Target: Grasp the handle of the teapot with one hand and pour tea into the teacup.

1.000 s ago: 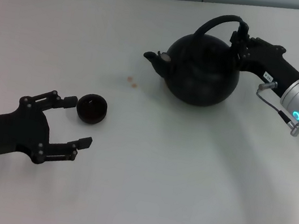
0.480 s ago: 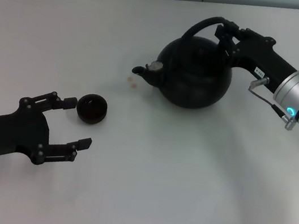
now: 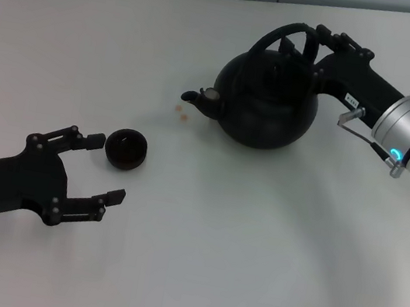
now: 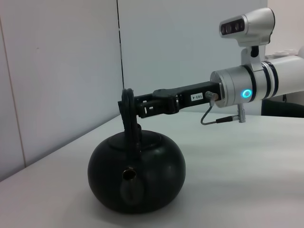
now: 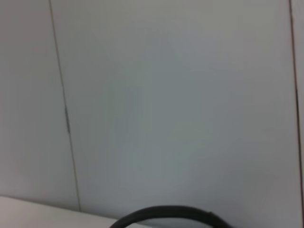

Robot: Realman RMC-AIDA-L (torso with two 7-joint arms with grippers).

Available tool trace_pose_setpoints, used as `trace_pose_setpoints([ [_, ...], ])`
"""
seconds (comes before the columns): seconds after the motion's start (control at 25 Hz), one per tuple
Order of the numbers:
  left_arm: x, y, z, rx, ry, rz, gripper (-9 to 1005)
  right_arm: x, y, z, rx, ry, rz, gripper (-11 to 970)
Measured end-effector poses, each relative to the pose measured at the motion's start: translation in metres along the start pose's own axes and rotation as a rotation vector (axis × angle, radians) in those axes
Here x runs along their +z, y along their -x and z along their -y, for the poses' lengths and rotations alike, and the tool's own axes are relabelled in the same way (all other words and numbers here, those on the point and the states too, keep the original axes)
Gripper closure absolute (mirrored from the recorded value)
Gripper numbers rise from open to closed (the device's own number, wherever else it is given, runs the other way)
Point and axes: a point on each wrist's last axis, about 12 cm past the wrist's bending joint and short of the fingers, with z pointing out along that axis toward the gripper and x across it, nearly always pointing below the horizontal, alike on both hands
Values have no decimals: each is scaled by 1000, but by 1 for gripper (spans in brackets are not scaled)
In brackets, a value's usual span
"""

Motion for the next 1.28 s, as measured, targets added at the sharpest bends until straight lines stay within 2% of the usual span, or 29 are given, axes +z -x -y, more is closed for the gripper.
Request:
trace_pose_setpoints([
  [0.08,0,0,0,0,-1,1,137,0,-2,-4,-19,29,-15,382],
  [0.32,-1,1,0,1,-3,9,137,-6,-4,-9,-34,60,-12,208],
  [0.64,-6,6,2,-1,-14,56,137,-52,7,-3,-34,38,175,207],
  [0.8,-8,8,4,-1,-25,74,137,-62,12,-5,-34,78,240,206],
  [0.92,-11,12,6,-1,-49,113,137,-61,12,-15,-66,183,220,206],
  [1.12,-19,22,10,-1,-100,198,137,-58,16,-34,-172,497,117,206],
  [1.16,-26,28,12,3,-126,249,137,-58,18,-36,-186,542,104,206],
  [1.28,-29,30,12,6,-132,268,137,-61,22,-39,-230,625,77,207],
])
